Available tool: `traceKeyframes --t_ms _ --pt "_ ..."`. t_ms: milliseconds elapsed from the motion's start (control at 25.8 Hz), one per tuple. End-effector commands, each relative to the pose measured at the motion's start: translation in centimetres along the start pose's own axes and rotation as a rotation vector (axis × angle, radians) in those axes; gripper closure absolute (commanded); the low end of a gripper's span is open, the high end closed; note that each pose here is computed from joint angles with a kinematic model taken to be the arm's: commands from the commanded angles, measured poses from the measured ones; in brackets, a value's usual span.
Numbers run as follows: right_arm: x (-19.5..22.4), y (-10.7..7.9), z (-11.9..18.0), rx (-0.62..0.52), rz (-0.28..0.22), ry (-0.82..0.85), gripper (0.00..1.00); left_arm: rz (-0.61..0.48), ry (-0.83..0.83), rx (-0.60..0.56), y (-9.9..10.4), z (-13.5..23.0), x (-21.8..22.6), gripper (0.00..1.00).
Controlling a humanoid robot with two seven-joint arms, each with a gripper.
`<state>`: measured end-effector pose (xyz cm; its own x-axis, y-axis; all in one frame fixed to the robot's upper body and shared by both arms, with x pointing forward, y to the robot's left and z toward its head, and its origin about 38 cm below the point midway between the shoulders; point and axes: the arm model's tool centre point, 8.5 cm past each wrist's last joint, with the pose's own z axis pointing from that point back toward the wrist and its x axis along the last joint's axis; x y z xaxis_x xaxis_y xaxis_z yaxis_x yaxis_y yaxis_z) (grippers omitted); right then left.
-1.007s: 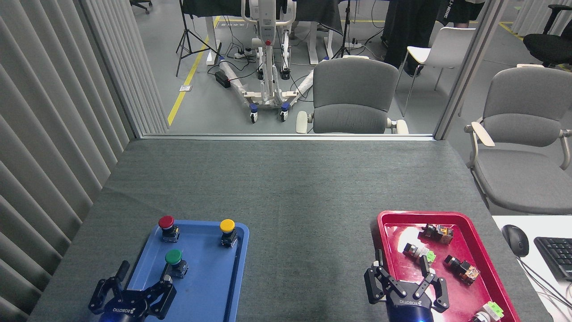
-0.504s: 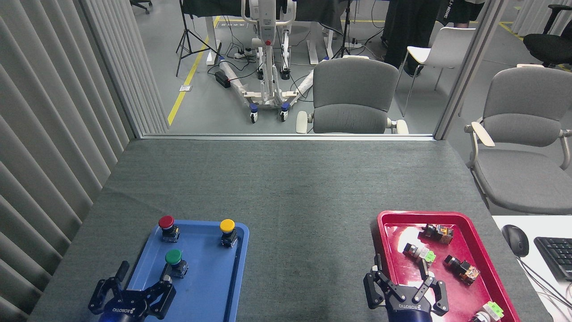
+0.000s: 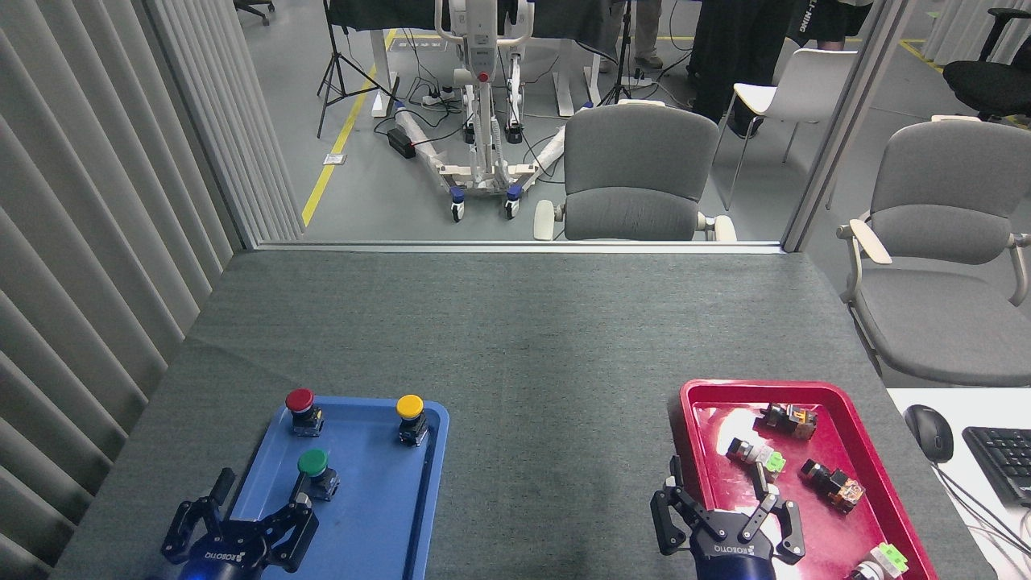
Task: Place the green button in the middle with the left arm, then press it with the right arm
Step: 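Lower the left gripper around the green button and close it, then lift the green button with the left gripper and carry it toward the table middle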
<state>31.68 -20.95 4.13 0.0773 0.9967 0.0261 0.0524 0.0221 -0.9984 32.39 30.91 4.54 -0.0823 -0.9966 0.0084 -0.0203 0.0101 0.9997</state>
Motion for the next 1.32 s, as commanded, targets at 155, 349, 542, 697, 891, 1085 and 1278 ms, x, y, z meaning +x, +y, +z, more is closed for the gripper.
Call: traceKeyframes --t_ms 155,349,542,697,891,1085,1278 --pt "0.6 1.7 2.4 0.062 0.027 -0.010 0.01 0.000 0.000 0.001 0.0 0.0 0.0 0.00" --pt "1.0 1.7 2.3 0.060 0.018 0.006 0.01 0.000 0.003 -0.012 -0.4 0.1 -0.2 0.00" --pt "1.3 1.2 2.3 0.046 0.015 0.000 0.01 0.010 0.026 -0.085 -2.8 -0.5 -1.0 0.00" --pt "1.2 1.3 2.6 0.047 0.022 -0.003 0.01 0.016 0.023 -0.142 -4.7 -1.4 -1.2 0.00" --pt "1.1 0.9 2.7 0.035 0.024 -0.006 0.01 0.022 0.001 -0.183 -6.1 -2.7 -0.6 0.00" --pt "1.1 1.0 3.2 0.035 0.056 -0.010 0.01 0.013 -0.028 -0.202 -6.5 -4.0 0.2 0.00" --pt "1.3 0.8 3.4 0.034 0.051 -0.015 0.01 0.011 -0.032 -0.228 -7.1 -5.4 0.2 0.00"
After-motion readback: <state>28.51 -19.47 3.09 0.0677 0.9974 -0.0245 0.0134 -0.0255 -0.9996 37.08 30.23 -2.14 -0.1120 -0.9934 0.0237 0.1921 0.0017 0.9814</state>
